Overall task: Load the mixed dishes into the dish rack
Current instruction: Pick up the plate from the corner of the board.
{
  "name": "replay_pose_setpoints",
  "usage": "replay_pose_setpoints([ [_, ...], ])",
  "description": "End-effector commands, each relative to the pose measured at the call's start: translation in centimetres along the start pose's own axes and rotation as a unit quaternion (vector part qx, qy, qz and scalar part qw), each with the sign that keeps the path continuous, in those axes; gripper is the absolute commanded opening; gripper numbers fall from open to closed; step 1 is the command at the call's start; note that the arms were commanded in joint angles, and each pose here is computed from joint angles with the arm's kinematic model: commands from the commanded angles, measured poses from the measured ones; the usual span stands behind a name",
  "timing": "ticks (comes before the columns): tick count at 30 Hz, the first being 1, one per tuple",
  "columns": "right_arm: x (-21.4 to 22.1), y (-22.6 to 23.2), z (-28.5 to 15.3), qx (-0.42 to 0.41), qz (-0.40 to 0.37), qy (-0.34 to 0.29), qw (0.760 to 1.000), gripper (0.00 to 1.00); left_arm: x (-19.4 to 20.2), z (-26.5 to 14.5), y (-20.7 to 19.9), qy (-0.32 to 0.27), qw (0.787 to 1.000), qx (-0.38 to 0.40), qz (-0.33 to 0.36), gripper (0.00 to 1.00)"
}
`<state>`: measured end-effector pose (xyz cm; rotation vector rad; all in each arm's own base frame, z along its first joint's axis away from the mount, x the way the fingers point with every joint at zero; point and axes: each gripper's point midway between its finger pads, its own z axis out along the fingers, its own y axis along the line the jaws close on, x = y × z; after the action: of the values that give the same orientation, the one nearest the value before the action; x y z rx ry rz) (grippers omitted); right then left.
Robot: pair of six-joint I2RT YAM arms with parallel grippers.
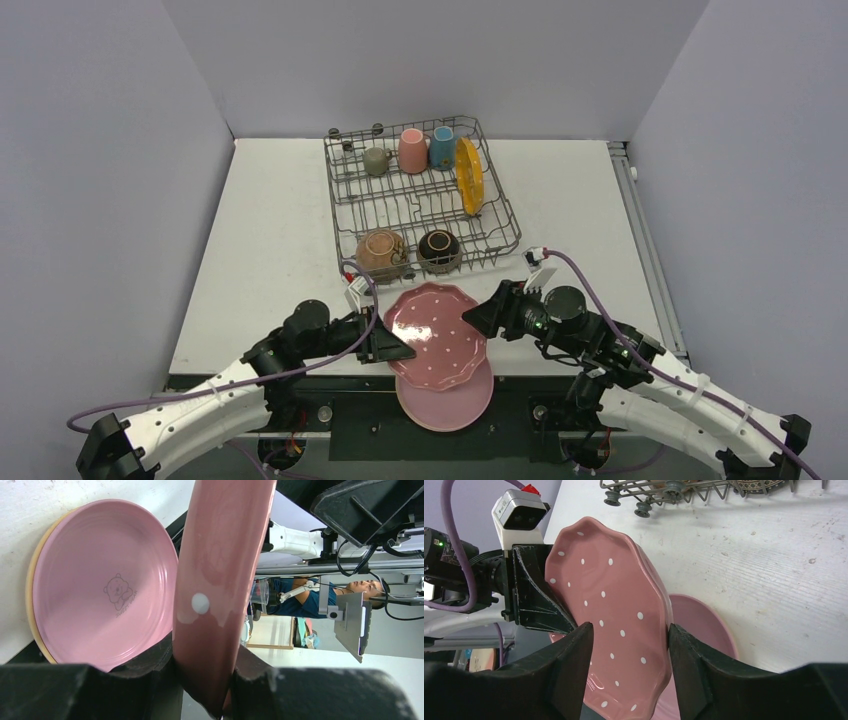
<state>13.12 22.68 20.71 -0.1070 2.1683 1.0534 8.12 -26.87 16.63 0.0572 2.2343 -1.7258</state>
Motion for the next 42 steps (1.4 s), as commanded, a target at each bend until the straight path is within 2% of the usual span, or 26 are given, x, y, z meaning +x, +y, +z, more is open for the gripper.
replay_pose_setpoints([
  [1, 0.5, 2.1, 0.4, -0.058, 0.010, 0.014, 0.998, 0.53, -2.0, -1.1, -7.1, -0.034, 0.990, 0.123, 0.058, 0.00],
  [19, 3.0, -1.6, 1.8, -0.024, 0.020, 0.032, 0.999, 0.55, -2.1, -2.9, -10.4, -0.034, 0.984, 0.156, 0.085, 0.00],
  [23, 2.9, -0.9, 1.6, -0.051, 0.030, 0.023, 0.998, 0.52, -2.0, -3.1, -10.8, -0.033, 0.982, 0.161, 0.089, 0.00],
  [27, 2.6, 1.9, 1.0, -0.132, 0.047, 0.016, 0.990, 0.44, -1.9, -3.1, -10.9, -0.031, 0.981, 0.167, 0.091, 0.00],
  [32, 1.6, 5.3, 0.1, -0.234, 0.079, -0.006, 0.969, 0.36, -1.8, -2.8, -10.5, -0.029, 0.981, 0.167, 0.091, 0.00],
  [33, 1.6, 5.4, 0.0, -0.239, 0.080, -0.004, 0.968, 0.33, -1.8, -2.7, -10.4, -0.028, 0.981, 0.167, 0.091, 0.00],
  [34, 1.5, 5.6, 0.0, -0.244, 0.080, -0.005, 0.967, 0.26, -1.9, -2.6, -10.3, -0.027, 0.982, 0.166, 0.091, 0.00],
  [35, 1.4, 5.7, 0.1, -0.244, 0.078, -0.005, 0.967, 0.14, -1.8, -2.5, -10.3, -0.024, 0.982, 0.164, 0.091, 0.00],
  [37, 0.9, 5.8, 0.2, -0.238, 0.069, -0.011, 0.969, 0.00, -1.9, -2.3, -10.2, -0.022, 0.982, 0.162, 0.091, 0.00],
  [41, -0.3, 4.9, 0.5, -0.187, 0.040, -0.028, 0.981, 0.00, -2.5, -1.9, -9.6, -0.021, 0.987, 0.132, 0.093, 0.01],
  [42, -0.8, 4.6, 0.6, -0.173, 0.035, -0.036, 0.984, 0.00, -2.7, -1.8, -9.3, -0.024, 0.987, 0.121, 0.100, 0.15],
])
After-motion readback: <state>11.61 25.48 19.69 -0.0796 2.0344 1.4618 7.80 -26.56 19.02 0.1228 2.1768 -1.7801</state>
